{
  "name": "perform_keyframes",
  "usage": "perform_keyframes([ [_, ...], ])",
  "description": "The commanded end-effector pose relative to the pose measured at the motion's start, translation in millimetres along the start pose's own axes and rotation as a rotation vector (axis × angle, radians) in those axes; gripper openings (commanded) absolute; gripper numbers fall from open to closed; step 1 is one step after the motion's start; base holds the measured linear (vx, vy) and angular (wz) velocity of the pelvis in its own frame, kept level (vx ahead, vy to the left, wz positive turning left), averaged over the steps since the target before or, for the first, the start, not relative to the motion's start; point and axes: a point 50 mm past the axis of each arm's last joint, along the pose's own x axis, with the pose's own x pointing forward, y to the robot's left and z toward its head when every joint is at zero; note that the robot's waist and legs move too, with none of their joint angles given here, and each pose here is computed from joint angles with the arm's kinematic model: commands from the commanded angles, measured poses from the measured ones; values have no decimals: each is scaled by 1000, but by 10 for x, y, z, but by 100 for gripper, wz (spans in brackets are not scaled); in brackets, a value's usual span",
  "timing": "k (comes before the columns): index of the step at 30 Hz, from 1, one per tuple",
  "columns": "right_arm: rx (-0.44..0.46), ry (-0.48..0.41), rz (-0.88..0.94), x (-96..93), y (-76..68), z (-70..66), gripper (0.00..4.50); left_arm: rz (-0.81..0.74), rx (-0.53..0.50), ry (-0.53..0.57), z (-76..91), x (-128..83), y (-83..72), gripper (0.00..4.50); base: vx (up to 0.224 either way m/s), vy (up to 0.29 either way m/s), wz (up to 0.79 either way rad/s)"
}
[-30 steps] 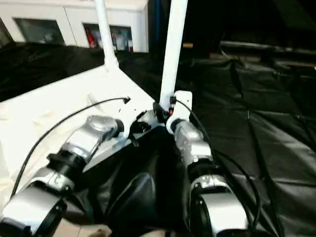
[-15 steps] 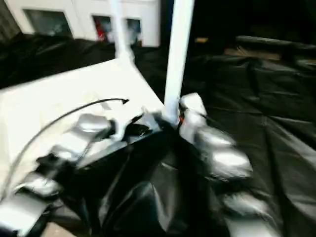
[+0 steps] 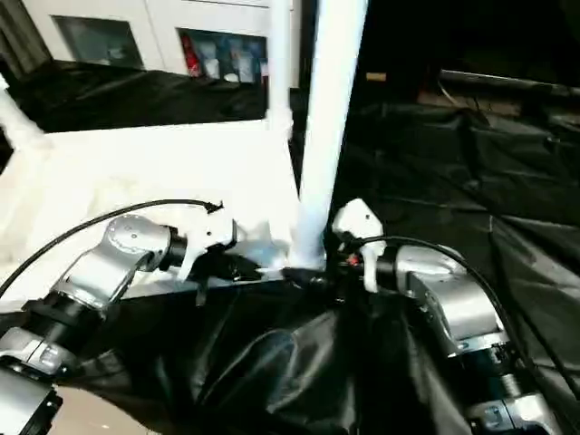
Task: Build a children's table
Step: Insert table leg to table base, then rotate leg to tighten
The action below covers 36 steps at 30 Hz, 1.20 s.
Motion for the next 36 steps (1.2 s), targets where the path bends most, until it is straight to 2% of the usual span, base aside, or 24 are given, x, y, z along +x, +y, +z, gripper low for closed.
perform_keyframes([
  [1,-3,13,-11,20,-13,-11,429,-34,30,-10,34,12,-36,0,0,0,0],
  [13,26,12,-9,72,28,-54,329,-30,20,-10,19,24,-41,0,0,0,0],
  [17,72,2,-53,122,35,-116,295,5,-2,-21,25,40,-11,0,0,0,0],
  [21,171,-29,-218,239,-29,-204,275,105,-74,-34,64,118,73,0,0,0,0],
  [23,302,-32,-457,446,-105,-335,272,246,-157,-35,173,287,205,0,0,0,0],
  [25,344,-37,-520,526,-122,-347,270,297,-175,-41,224,351,247,0,0,0,0],
  [27,399,-41,-613,707,-149,-328,270,359,-199,-70,360,494,288,0,0,0,0],
  [30,391,-69,-604,864,-130,-240,270,382,-203,-89,463,608,286,0,0,0,0],
  [31,404,-92,-587,888,-120,-214,304,381,-191,-91,474,623,280,0,0,0,0],
  [32,412,-107,-583,906,-118,-191,304,379,-185,-91,481,637,272,0,0,0,0],
  [33,412,-107,-583,906,-118,-191,339,379,-185,-91,481,637,272,0,0,0,0],
  [36,386,-128,-575,901,-150,-122,351,356,-162,-88,441,623,245,0,0,0,0],
])
